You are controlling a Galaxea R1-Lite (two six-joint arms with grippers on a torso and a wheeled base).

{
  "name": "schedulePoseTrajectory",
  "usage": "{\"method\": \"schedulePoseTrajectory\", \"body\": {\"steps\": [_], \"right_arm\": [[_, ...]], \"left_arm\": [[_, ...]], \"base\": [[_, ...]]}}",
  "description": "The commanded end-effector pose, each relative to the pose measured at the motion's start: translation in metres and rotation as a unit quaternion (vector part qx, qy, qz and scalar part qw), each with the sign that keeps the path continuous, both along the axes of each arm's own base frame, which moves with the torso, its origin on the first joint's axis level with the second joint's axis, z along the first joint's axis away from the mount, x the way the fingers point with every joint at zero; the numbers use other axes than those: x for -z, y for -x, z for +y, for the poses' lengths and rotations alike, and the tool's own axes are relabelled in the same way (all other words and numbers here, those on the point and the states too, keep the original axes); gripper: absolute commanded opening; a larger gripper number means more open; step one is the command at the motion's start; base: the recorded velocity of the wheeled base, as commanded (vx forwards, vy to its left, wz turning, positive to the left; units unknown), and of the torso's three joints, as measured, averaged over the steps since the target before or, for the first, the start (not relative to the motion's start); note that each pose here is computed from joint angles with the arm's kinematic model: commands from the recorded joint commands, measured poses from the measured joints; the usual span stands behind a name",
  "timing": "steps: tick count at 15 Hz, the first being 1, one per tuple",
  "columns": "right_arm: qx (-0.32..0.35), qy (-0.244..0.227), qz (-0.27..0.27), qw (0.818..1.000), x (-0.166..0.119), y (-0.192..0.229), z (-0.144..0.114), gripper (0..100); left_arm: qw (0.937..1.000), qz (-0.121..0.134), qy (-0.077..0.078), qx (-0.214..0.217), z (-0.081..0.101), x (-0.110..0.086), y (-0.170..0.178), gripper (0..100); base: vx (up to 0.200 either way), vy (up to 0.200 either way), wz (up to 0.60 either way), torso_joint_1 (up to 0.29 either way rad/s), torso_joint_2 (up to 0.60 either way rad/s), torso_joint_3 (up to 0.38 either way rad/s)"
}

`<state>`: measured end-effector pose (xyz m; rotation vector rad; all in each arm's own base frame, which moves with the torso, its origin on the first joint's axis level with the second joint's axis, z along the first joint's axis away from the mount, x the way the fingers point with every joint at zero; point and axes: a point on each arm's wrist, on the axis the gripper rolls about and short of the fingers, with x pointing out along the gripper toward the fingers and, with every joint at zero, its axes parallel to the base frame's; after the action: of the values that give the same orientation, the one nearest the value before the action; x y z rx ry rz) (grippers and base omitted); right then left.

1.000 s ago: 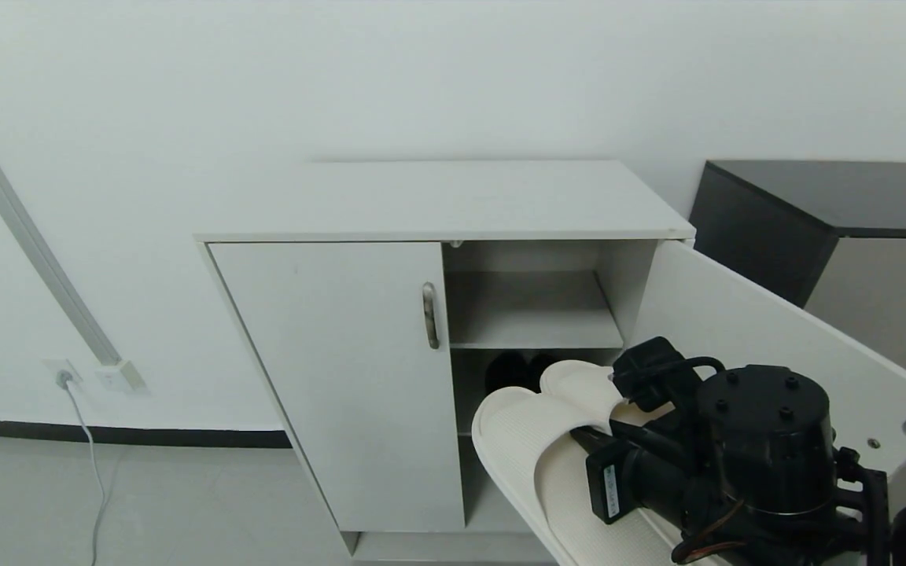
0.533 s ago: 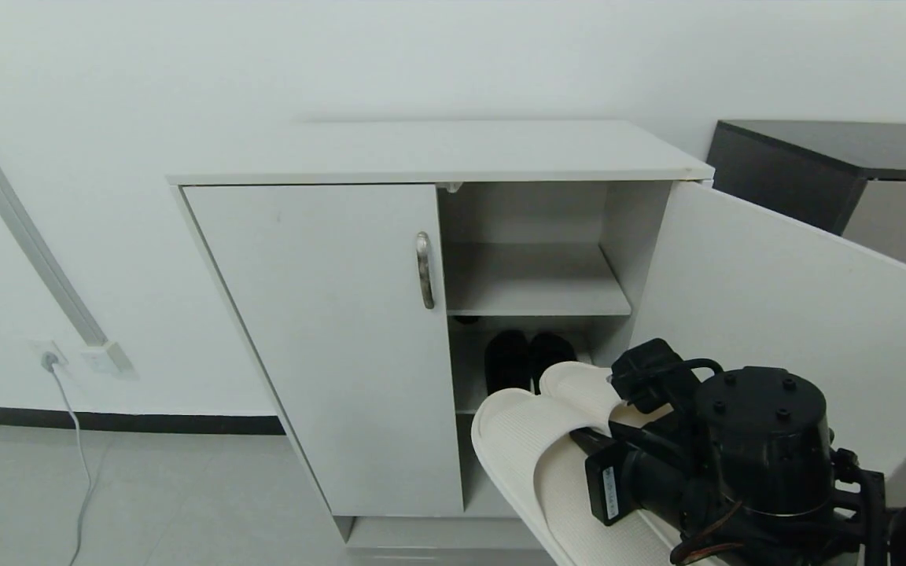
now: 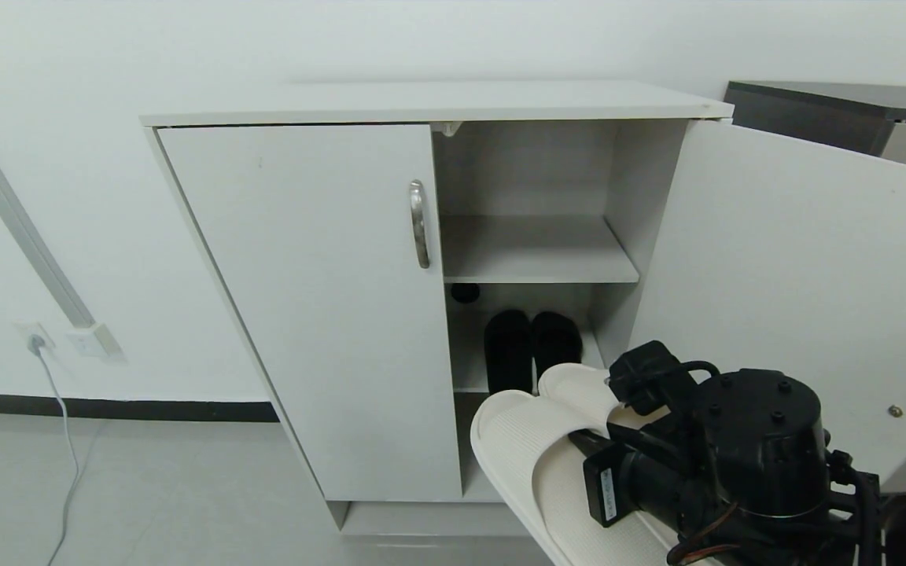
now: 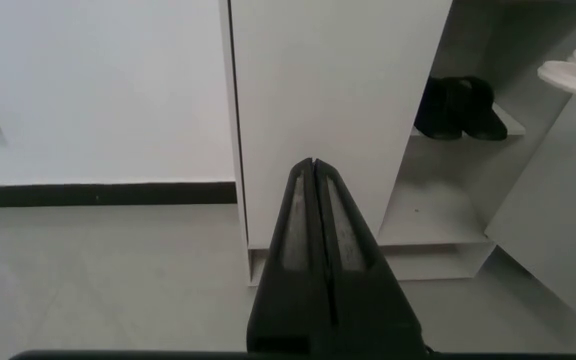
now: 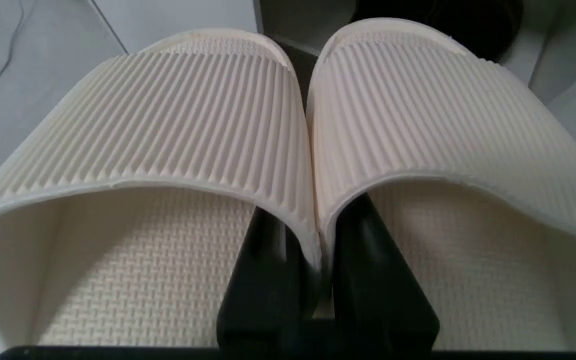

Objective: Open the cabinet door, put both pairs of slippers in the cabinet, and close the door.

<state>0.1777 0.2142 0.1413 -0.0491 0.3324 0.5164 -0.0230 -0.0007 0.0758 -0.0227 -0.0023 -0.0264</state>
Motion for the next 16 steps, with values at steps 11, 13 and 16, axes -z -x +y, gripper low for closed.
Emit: {"method": "schedulePoseTrajectory", "body": {"steps": [11,13,16], "right_arm": [[0.17,0.001,-0.074,0.983,-0.015,-0.048,0.072,0],[0.207,-0.02,-0.026,0.978,-0.038,-0.064,0.077,0],[0.242,-0.018,-0.011,0.97,-0.061,-0.075,0.081,0]], "left_arm": [[1.0,0.0,-0.001,0.0,0.0,0.0,0.0,0],[1.0,0.0,-0.001,0.0,0.0,0.0,0.0,0],[1.0,0.0,-0.001,0.0,0.0,0.0,0.0,0]], "base": [[0.0,0.0,0.0,0.0,0.01,0.004],[0.0,0.0,0.0,0.0,0.0,0.0],[0.0,0.0,0.0,0.0,0.0,0.0]]}}
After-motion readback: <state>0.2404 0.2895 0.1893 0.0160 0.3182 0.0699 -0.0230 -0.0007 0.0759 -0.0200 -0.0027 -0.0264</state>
